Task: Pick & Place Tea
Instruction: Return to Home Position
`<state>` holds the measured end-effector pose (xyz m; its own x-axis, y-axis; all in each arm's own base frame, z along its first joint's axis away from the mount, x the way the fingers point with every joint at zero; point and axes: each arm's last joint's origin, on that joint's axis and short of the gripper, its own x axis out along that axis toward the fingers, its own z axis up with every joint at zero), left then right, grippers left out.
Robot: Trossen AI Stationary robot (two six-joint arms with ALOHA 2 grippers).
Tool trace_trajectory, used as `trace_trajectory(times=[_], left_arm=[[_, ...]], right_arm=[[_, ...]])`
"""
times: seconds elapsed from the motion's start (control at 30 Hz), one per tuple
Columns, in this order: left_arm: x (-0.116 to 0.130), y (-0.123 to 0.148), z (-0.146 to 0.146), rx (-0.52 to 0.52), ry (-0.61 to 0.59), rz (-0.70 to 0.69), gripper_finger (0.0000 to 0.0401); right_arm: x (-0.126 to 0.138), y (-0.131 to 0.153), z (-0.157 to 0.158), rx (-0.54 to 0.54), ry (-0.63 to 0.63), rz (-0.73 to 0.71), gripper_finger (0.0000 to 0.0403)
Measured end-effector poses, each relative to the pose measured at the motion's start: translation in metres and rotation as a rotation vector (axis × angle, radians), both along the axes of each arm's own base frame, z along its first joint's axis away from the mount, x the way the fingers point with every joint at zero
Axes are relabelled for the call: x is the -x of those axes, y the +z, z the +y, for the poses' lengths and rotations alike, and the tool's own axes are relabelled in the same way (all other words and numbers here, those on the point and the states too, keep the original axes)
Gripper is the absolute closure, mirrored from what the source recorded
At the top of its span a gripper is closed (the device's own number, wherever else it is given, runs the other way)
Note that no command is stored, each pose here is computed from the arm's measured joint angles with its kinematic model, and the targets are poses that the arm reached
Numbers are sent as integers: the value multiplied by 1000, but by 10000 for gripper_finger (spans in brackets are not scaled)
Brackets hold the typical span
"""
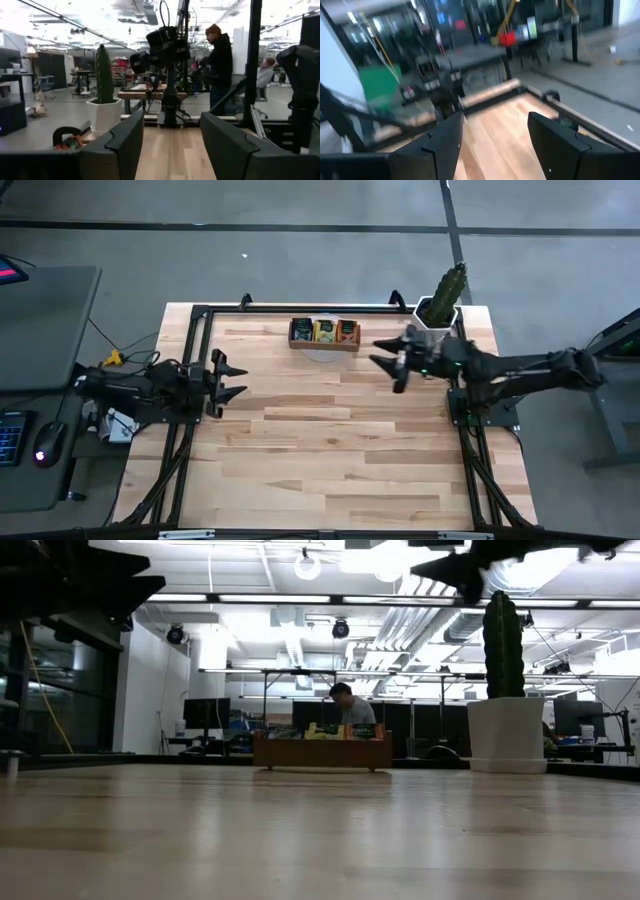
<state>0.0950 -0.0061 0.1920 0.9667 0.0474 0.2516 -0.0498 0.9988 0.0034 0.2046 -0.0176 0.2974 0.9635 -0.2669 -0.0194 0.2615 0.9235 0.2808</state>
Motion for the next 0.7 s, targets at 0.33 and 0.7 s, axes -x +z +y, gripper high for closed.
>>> trace_trajectory(times=[0.33, 0.7], left_arm=[[-2, -10, -1, 44, 28, 105, 209], [-2, -9, 9, 75, 65, 88, 209]], right_arm=[[69, -58, 5, 4, 32, -339, 183], [96, -88, 6, 11, 38, -452, 182]])
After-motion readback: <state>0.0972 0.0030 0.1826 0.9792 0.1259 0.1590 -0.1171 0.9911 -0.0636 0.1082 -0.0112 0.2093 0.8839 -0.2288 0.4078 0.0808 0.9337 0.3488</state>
